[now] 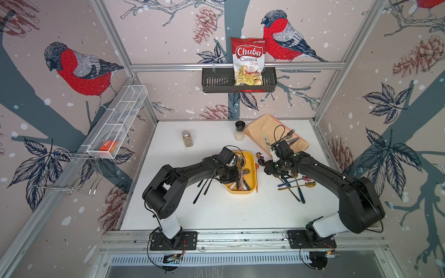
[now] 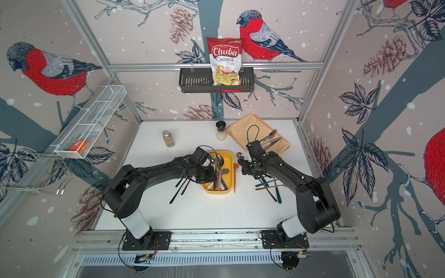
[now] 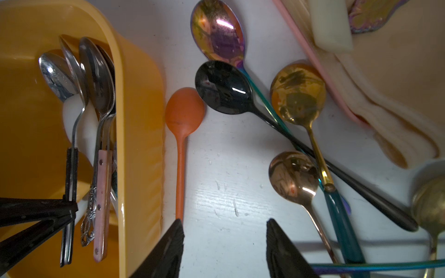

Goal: Put the spoon into the storage box
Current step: Place the spoon in the storage box.

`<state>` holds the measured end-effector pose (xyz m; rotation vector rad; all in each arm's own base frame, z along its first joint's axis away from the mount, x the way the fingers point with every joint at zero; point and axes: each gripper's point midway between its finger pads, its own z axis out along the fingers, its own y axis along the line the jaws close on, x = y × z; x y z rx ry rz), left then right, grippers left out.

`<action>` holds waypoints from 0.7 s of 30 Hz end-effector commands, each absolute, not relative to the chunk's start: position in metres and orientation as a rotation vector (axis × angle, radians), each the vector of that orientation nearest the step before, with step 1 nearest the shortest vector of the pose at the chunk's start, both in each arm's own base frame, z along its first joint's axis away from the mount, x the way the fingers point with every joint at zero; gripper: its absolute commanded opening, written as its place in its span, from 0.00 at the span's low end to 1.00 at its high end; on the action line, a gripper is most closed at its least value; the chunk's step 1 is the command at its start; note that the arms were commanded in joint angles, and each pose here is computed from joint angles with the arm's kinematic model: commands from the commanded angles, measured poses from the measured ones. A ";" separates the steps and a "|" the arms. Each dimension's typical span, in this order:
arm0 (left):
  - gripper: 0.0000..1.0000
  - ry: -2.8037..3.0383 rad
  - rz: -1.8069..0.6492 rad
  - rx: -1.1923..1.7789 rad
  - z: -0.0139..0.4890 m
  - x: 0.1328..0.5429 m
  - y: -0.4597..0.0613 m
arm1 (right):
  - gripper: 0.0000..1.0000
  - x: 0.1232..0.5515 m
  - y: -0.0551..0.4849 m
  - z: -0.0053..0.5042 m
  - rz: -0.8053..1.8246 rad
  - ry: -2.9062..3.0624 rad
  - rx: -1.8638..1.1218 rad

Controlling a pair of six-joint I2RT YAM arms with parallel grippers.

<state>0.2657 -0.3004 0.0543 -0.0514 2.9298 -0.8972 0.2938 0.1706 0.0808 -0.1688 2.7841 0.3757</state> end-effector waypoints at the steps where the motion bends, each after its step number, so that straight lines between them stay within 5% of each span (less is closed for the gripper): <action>1: 0.13 2.909 -0.930 -0.028 0.059 0.269 -0.307 | 0.56 0.295 0.172 0.082 0.390 2.774 -0.154; 11: 0.35 2.859 -0.852 0.158 0.087 0.281 -0.309 | 0.57 0.296 0.173 0.082 0.393 2.778 -0.161; 21: 0.34 2.800 -0.456 0.407 0.117 0.292 -0.259 | 0.57 0.297 0.175 0.081 0.393 2.778 -0.171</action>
